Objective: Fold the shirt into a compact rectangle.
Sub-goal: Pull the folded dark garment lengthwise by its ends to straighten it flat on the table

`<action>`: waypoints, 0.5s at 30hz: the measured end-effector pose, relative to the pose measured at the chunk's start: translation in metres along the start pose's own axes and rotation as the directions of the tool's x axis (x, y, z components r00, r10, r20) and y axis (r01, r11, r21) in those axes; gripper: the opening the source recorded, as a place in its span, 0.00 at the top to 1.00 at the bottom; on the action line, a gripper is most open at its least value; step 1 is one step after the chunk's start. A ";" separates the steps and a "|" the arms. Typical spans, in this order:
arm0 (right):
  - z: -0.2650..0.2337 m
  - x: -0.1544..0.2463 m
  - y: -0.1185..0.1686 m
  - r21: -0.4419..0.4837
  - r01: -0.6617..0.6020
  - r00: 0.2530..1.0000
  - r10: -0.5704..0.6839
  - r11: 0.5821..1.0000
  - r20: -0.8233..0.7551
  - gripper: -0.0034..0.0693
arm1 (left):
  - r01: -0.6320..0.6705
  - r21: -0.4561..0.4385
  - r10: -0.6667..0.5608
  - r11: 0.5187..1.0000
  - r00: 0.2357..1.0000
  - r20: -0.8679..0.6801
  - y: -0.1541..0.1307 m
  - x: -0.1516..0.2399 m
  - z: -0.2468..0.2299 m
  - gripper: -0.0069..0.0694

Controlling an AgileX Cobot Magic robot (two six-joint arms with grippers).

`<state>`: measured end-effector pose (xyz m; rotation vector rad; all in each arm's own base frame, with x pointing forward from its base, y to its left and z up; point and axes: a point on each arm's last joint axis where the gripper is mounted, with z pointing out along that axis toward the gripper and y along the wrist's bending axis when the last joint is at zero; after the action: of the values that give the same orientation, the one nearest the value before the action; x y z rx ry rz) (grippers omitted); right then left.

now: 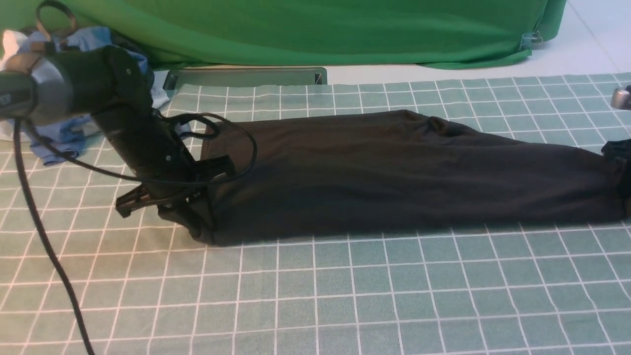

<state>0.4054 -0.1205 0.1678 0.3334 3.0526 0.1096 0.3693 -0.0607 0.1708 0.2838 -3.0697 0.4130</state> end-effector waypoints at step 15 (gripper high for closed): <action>-0.050 0.100 0.006 0.066 0.017 0.997 -0.012 0.998 -0.070 0.84 | 0.071 0.017 -0.071 0.997 0.997 0.006 0.030 0.105 0.000 0.83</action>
<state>0.3054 -0.0956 0.2123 0.3178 3.1323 0.0196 0.2605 -0.0512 0.1689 0.3940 -3.0530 0.4362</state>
